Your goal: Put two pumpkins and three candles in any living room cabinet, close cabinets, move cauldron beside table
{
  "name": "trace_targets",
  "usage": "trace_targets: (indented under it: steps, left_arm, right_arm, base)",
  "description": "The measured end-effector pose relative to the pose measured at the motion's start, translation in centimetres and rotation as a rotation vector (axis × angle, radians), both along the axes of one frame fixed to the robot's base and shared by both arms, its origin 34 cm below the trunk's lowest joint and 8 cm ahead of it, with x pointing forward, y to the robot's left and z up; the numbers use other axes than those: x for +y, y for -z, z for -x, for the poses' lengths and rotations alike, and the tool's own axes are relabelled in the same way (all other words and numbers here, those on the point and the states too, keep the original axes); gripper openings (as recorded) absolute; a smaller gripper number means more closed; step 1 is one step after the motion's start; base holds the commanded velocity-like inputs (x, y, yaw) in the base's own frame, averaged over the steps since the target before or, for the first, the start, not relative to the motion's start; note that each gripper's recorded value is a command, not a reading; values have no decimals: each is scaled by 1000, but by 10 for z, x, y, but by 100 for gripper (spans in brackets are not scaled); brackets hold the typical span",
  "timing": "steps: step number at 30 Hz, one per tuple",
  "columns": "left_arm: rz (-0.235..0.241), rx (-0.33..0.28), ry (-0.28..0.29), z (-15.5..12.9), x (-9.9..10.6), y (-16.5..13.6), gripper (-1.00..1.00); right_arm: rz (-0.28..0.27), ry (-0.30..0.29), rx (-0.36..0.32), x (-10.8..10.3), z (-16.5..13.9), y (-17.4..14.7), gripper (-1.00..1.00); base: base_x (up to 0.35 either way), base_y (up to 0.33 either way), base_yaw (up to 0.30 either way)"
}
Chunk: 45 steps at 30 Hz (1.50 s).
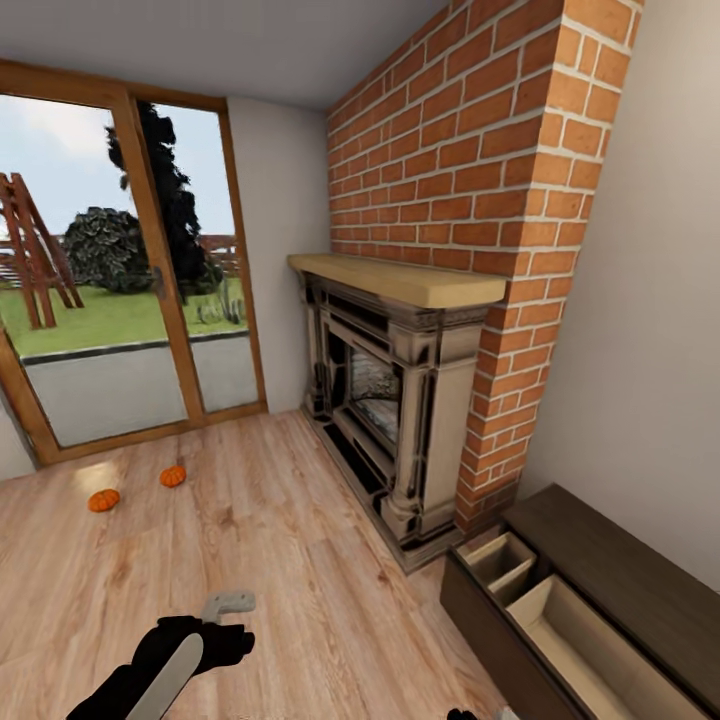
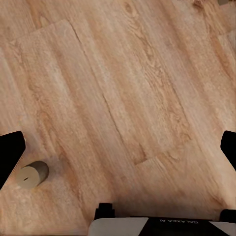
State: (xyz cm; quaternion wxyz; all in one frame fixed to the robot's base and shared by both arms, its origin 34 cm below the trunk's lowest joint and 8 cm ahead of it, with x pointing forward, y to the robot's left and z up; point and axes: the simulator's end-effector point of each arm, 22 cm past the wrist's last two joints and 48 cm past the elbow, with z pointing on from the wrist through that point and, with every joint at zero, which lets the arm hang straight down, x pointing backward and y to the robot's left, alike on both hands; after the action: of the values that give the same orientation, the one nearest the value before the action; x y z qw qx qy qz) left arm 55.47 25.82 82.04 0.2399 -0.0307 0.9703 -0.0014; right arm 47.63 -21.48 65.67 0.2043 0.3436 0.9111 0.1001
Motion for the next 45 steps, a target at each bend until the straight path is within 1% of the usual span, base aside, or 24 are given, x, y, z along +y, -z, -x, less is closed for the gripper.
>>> trace_targets:
  steps: [14, 21, 38, 45]
  left_arm:
    - [0, 0, -1, 0, 0, 0, 100]
    - [-1, 0, -1, 0, 0, 0, 100]
    - [-4, -1, -1, 0, 1, 0, 100]
    - [4, -2, 2, 0, -5, 0, 100]
  right_arm:
    - [-1, 0, 0, 1, 0, 0, 100]
    - [-1, 0, 0, 1, 0, 0, 100]
    - [0, -2, 1, 1, 1, 0, 100]
    - [0, -1, 0, 1, 0, 0, 100]
  base:
    - [0, 280, 291]
    - [0, 208, 291]
    - [0, 19, 291]
    - [48, 13, 291]
